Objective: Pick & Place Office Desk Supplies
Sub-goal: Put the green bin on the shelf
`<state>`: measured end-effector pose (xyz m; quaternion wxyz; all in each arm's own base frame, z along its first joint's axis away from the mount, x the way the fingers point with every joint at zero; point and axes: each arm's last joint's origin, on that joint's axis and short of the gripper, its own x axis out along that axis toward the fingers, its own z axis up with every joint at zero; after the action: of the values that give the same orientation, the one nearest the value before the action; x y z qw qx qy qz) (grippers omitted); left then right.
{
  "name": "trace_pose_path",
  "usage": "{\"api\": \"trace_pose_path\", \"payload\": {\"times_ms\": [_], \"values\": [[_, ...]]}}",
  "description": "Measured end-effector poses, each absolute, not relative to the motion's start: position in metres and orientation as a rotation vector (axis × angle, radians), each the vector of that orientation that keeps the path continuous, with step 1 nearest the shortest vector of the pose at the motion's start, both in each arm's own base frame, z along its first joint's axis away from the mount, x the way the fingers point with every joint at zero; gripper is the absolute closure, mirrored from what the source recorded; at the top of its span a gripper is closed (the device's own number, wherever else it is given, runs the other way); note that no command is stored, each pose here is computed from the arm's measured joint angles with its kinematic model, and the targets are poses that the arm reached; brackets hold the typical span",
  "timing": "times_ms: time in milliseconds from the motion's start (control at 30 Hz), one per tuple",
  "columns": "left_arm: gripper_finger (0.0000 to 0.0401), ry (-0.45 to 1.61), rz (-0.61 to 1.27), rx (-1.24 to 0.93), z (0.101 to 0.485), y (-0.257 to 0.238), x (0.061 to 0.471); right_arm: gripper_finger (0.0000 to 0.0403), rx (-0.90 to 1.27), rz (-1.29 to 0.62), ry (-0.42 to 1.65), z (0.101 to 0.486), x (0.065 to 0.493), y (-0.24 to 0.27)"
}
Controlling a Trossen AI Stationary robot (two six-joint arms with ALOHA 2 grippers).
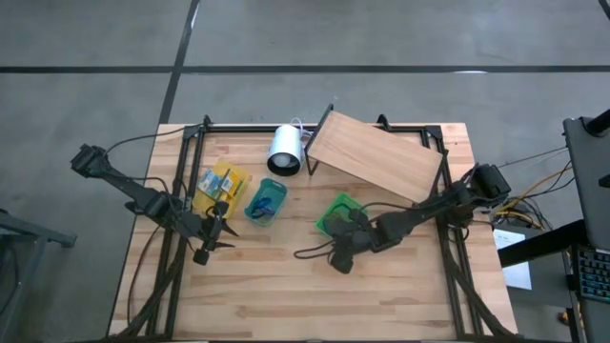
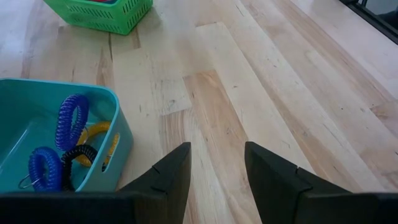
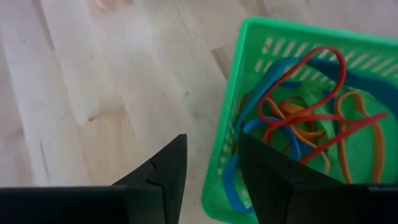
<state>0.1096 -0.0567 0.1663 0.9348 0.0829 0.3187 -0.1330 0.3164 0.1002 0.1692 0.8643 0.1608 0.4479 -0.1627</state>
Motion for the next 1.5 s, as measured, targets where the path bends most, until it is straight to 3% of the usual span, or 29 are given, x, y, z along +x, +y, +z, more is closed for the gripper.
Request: {"api": "trace_pose_path", "payload": {"times_ms": [333,800,1167,1500], "values": [[0.0249,0.652,-0.272,0.170,0.166,-0.057,0.110,0.0279,0.319,-0.358,0.939,0.153,0.308,0.097],[0.0249,0.652,-0.272,0.169,0.166,-0.057,0.110,0.0387,0.318,-0.364,0.925,0.154,0.308,0.096],[0.0249,0.651,-0.272,0.169,0.166,-0.057,0.110,0.0389,0.348,-0.365,0.921,0.160,0.308,0.097],[0.0249,0.652,-0.272,0.170,0.166,-0.057,0.110,0.0390,0.308,-0.358,1.031,0.207,0.317,0.109]]}}
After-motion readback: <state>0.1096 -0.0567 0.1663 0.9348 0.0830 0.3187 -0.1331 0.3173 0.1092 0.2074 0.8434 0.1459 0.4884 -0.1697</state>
